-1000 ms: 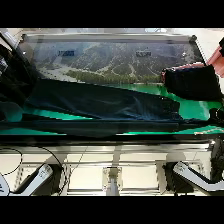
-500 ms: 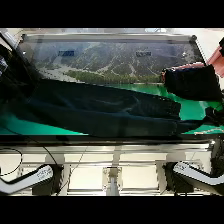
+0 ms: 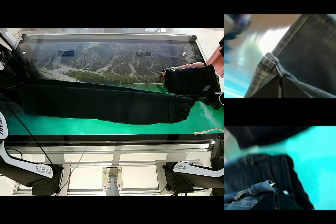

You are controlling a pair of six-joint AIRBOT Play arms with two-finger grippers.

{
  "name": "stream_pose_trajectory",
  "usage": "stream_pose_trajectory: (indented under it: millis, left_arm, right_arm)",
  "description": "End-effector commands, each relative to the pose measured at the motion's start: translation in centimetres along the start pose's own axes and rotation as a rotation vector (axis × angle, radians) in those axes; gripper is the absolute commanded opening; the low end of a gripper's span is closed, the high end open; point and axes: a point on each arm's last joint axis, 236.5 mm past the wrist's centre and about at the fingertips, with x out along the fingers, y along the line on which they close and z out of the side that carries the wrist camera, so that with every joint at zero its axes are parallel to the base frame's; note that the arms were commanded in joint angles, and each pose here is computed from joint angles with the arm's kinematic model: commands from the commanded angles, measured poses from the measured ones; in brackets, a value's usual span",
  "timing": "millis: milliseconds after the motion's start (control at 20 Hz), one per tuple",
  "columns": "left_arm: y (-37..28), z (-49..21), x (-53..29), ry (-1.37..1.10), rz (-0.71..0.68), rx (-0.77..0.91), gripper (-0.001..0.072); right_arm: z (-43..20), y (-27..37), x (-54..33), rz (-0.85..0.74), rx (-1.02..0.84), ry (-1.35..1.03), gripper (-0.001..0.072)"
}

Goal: Fold the clothes and pants, and hang the long-sleeved shirts on hangers.

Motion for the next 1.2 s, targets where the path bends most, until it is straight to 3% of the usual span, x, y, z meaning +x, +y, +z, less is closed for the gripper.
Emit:
stream_pose_trajectory:
  millis: [0, 200, 450, 500, 550, 650, 700, 900, 1050, 1100, 1150]
  left_arm:
    - [-3.1, 3.3, 1.3, -0.115, -0.131, -0.134, 0.0021]
    - [-5.1, 5.9, 1.4, -0.213, -0.229, -0.205, 0.0021]
    - [-5.8, 4.3, 4.6, -0.148, -0.229, -0.204, 0.0053]
    - [-6.0, 4.1, 5.1, -0.143, -0.229, -0.2, 0.0203]
    - [-6.2, 3.9, 5.5, -0.135, -0.229, -0.198, 0.0312]
    - [-6.6, 3.7, 5.7, -0.133, -0.235, -0.148, 0.0333]
    - [-6.8, 3.8, 5.5, -0.138, -0.24, -0.118, 0.0376]
    - [-5.8, 4.1, 4.1, -0.114, -0.229, -0.049, 0.0387]
    - [-3.8, 1.6, 4.6, 0.001, -0.219, -0.03, 0.045]
    - [-3.1, 0.4, 5.1, 0.053, -0.214, -0.022, 0.0544]
    - [-2.4, -0.6, 5.6, 0.097, -0.21, -0.028, 0.0569]
  right_arm:
    - [3.4, 1.2, 2.5, 0.016, 0.013, -0.13, 0.0021]
    - [4.9, 2.5, 6.3, 0.002, 0.025, -0.191, 0.0022]
    - [4.4, 2.9, 9.8, -0.01, 0.053, -0.173, 0.0028]
    - [4.6, 2.9, 9.7, -0.011, 0.051, -0.181, 0.0067]
    - [4.8, 3.0, 9.6, -0.01, 0.048, -0.186, 0.0152]
    - [5.3, 3.6, 9.1, -0.003, 0.034, -0.19, 0.0332]
    - [5.7, 4.0, 8.6, 0.001, 0.018, -0.189, 0.0344]
    - [6.5, 6.4, 5.0, -0.022, -0.129, -0.123, 0.0344]
    - [4.0, 6.4, 2.4, -0.086, -0.23, 0.042, 0.0345]
    - [2.9, 6.2, 1.9, -0.096, -0.244, 0.1, 0.0344]
    - [1.7, 6.1, 1.6, -0.097, -0.261, 0.155, 0.0344]
